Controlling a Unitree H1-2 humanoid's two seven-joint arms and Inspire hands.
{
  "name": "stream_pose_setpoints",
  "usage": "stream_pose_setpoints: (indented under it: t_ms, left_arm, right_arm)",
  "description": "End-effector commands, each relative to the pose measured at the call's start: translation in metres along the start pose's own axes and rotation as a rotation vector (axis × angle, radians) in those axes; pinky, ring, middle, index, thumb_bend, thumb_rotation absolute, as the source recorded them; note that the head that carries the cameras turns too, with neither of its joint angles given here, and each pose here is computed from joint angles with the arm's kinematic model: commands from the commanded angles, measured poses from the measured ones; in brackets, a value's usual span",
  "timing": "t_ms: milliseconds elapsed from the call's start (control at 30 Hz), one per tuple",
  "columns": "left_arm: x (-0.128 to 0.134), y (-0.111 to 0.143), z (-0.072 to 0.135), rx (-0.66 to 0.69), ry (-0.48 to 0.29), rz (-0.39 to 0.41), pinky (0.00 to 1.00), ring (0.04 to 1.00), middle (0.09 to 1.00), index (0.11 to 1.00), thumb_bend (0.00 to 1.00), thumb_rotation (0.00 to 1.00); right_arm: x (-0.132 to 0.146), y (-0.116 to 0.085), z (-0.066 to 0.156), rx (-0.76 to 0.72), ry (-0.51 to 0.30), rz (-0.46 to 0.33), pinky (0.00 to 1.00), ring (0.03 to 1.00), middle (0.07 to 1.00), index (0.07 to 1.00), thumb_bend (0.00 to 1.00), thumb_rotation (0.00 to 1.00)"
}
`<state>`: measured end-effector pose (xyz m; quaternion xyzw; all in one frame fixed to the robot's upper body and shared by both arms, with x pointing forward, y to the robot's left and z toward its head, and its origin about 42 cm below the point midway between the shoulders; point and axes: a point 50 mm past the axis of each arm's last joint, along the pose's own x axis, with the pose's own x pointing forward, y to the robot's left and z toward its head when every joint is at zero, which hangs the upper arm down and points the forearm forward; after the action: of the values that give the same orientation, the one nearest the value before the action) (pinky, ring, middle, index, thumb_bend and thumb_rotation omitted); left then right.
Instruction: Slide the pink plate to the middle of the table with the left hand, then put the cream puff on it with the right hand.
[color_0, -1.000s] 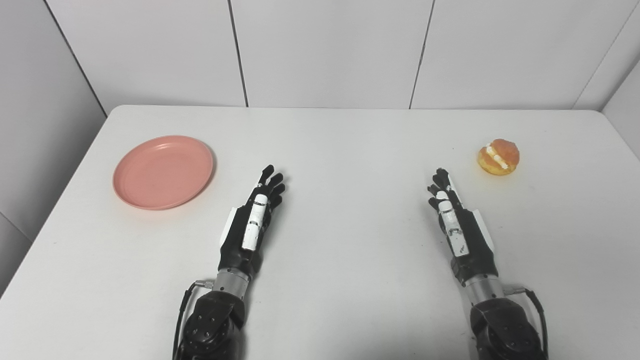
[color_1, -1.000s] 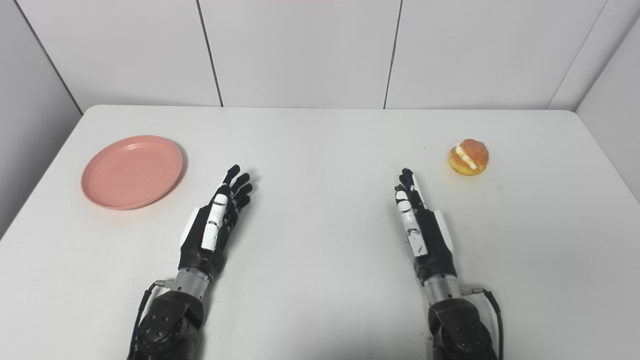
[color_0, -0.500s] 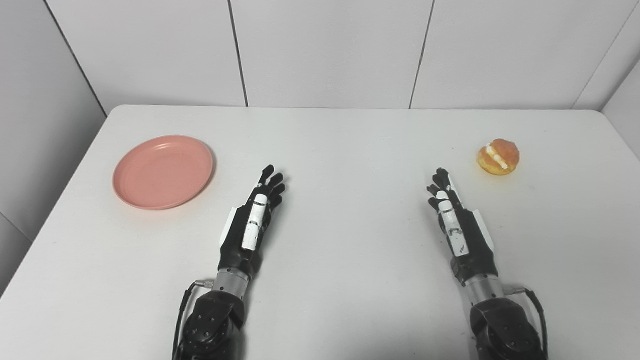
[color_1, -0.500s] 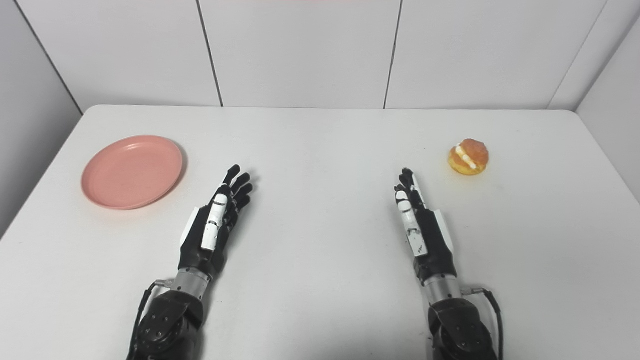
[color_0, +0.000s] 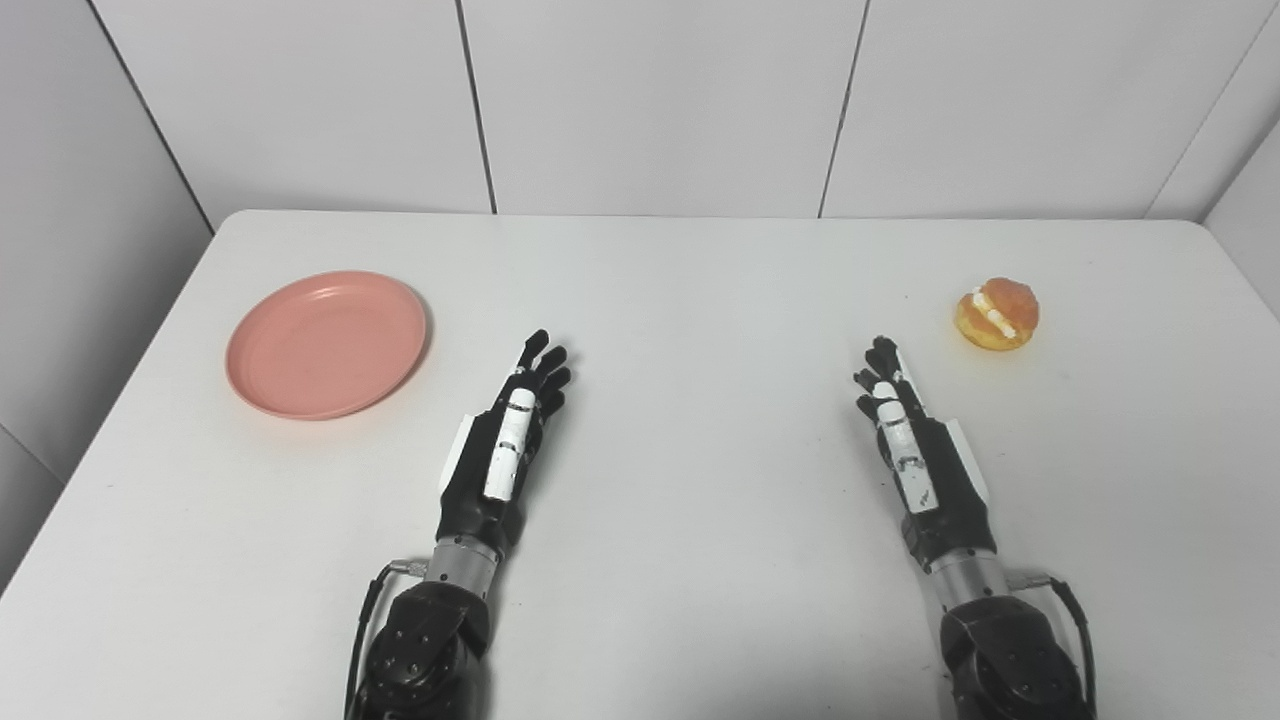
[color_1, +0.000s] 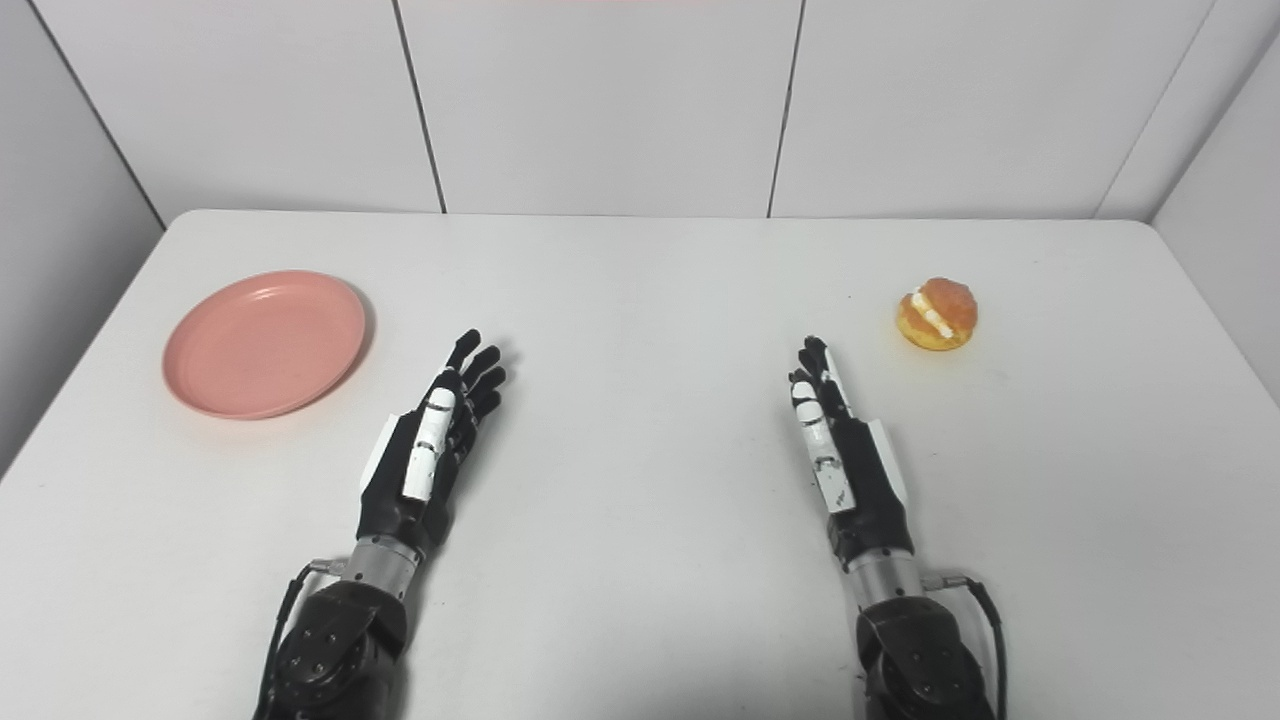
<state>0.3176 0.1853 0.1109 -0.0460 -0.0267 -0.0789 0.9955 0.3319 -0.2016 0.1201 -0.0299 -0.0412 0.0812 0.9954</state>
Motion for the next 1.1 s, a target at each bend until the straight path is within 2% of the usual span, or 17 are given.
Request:
stream_pose_setpoints:
  t_ms: [0, 1067]
  left_arm:
    - [-0.0105, 0.0053, -0.0207, -0.006, 0.094, 0.005, 1.00, 1.000, 1.000, 1.000, 0.43, 1.00]
    - [-0.0108, 0.0049, -0.0199, -0.005, 0.099, 0.006, 1.00, 1.000, 1.000, 1.000, 0.43, 1.00]
  right_arm:
    - [-0.0012, 0.0073, -0.0062, 0.016, 0.044, 0.020, 0.97, 0.974, 0.995, 0.997, 0.25, 1.00]
    - [-0.0016, 0.0069, -0.0056, 0.002, 0.046, 0.022, 0.97, 0.973, 0.993, 0.996, 0.25, 1.00]
